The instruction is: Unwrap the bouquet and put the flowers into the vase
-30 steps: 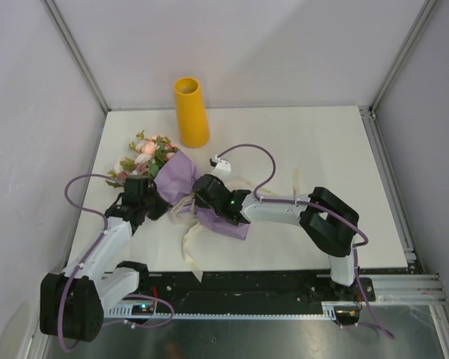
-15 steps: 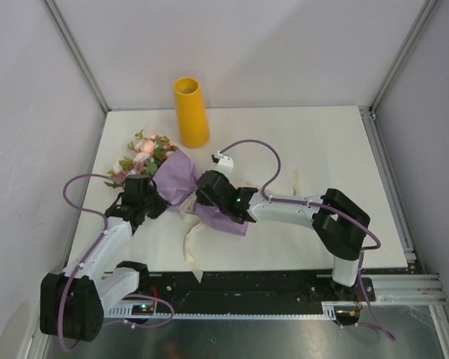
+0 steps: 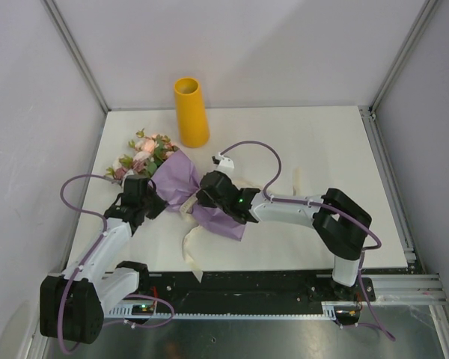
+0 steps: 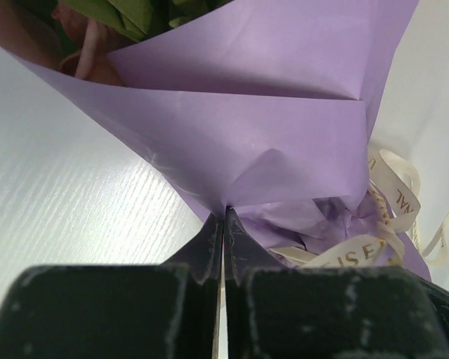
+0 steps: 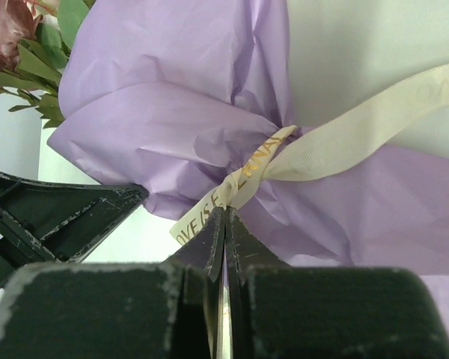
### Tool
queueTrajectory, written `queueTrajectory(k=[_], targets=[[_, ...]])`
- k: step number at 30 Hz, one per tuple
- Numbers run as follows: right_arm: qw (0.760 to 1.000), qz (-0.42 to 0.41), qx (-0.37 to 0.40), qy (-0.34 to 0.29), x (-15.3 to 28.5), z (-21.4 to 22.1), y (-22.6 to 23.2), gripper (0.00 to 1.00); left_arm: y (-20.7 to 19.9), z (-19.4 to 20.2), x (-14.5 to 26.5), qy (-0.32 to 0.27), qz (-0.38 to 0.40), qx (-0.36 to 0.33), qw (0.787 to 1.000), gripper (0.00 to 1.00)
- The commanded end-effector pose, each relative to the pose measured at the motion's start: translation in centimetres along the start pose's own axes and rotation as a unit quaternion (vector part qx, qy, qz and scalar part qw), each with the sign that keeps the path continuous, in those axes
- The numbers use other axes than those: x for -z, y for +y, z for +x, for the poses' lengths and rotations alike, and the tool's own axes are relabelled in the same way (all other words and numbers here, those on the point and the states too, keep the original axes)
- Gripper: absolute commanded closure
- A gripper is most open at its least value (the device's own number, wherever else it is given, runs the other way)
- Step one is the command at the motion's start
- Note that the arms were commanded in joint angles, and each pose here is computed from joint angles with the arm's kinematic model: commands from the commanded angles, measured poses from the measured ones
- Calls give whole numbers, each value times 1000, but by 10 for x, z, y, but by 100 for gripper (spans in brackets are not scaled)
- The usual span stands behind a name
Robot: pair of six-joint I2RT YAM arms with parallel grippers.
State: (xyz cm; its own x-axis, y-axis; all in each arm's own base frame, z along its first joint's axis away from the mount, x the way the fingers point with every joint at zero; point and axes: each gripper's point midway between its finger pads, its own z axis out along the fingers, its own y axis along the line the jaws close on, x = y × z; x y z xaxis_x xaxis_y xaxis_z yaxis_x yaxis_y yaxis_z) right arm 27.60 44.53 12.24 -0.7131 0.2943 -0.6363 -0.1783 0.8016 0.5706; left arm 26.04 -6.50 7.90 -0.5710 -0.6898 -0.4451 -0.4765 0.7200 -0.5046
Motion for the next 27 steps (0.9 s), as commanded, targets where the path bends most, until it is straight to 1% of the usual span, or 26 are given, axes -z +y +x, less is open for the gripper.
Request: queueTrajectory(k=[1,5,13,21,27], targets=[[998,-24,-3,-52,28,-43,16,100,14,-11,-3,-31,-31,5,999,100],[998,-49,-5,-50,39,-46,20,100,19,-12,-5,-37,-46,7,998,100],[996,-73,-15,-43,47,-44,23,100,22,-13,-3,-45,-48,8,998,100],[992,-79,-25,-96,84,-87,25,100,27,-12,-6,-42,-59,4,997,100],[989,-76,-42,-116,102,-102,13,100,29,-13,-6,-47,-65,2,997,100]])
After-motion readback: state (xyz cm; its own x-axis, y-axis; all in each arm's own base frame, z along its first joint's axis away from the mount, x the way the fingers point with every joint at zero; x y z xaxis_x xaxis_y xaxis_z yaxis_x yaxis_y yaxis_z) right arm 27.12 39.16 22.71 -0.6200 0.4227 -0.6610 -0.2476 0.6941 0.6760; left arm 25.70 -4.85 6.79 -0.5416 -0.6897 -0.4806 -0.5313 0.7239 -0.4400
